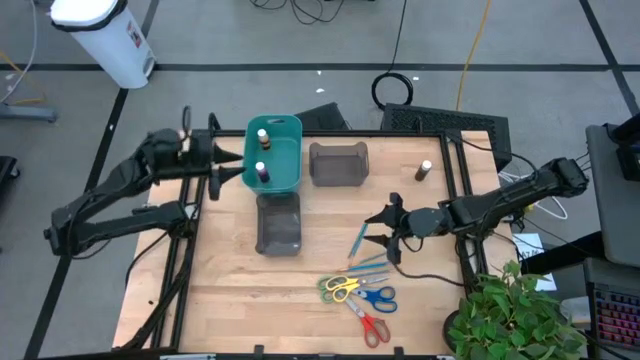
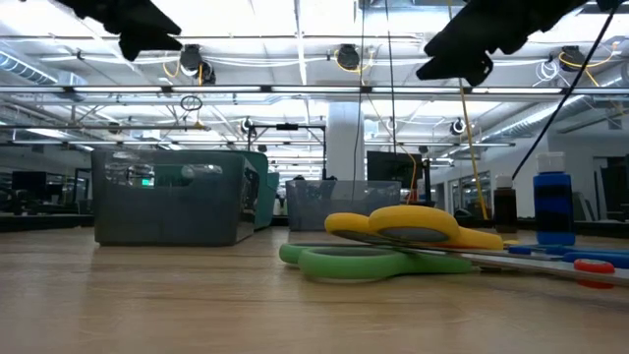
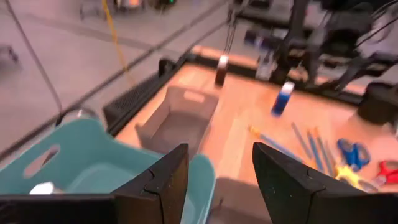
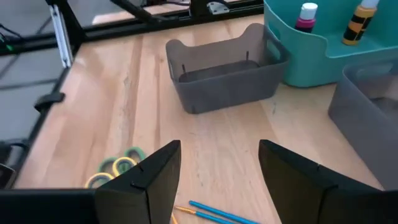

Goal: Pick & Place Paint Supplies
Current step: Put the blue paint bottle into the blue bin

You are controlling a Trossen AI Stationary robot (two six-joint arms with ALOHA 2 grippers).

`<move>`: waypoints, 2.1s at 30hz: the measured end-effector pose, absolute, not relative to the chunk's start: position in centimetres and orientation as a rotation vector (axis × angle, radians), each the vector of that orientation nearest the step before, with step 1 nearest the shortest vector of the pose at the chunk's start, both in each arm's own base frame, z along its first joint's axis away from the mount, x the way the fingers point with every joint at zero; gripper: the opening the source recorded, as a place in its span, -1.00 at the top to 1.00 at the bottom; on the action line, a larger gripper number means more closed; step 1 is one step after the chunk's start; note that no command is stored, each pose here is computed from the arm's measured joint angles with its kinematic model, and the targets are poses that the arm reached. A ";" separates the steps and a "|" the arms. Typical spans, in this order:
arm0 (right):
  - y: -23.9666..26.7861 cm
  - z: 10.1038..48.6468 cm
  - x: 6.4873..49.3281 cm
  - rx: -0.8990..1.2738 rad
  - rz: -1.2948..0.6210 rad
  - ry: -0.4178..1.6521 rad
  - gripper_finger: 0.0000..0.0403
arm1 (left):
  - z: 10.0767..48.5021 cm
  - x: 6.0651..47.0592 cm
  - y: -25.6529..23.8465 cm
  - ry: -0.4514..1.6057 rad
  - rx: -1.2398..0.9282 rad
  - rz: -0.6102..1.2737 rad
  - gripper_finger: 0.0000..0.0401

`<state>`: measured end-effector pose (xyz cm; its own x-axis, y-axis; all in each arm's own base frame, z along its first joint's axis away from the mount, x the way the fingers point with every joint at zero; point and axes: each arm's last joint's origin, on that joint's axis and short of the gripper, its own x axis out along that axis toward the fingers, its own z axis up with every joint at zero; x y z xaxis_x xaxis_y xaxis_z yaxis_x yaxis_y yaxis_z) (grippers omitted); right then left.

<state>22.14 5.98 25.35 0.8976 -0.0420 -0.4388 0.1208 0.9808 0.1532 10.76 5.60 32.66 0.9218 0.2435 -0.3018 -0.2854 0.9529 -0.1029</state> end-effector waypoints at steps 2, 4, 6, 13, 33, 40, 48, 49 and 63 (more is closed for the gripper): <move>5.8 25.4 21.4 0.207 -0.087 0.452 -0.02 | 31.8 10.5 5.1 0.243 -0.148 0.251 0.07; 5.8 25.6 20.5 0.255 -0.091 0.462 -0.02 | 30.6 10.4 4.7 0.226 -0.152 0.227 0.07; 5.9 25.6 19.5 0.286 -0.085 0.493 -0.02 | 29.2 10.4 4.4 0.227 -0.153 0.199 0.07; 6.8 25.3 17.4 0.232 -0.021 0.408 -0.01 | 25.5 10.9 3.4 0.116 -0.121 0.038 0.07; 6.1 21.8 16.0 -0.049 0.018 -0.035 0.00 | 23.9 11.6 3.6 0.096 -0.085 0.082 0.07; 5.4 20.0 15.8 -0.114 -0.179 0.142 0.00 | 23.9 11.6 3.6 0.091 -0.084 0.082 0.07; 4.8 20.3 15.3 -0.091 -0.354 0.131 0.00 | 23.9 11.6 3.6 0.090 -0.087 0.083 0.07; 4.8 20.4 15.2 -0.063 -0.358 0.119 0.00 | 23.9 11.6 3.6 0.090 -0.092 0.083 0.07; 4.2 25.4 13.1 0.002 -0.283 0.534 -0.40 | 24.3 11.6 3.6 0.057 -0.083 0.082 0.07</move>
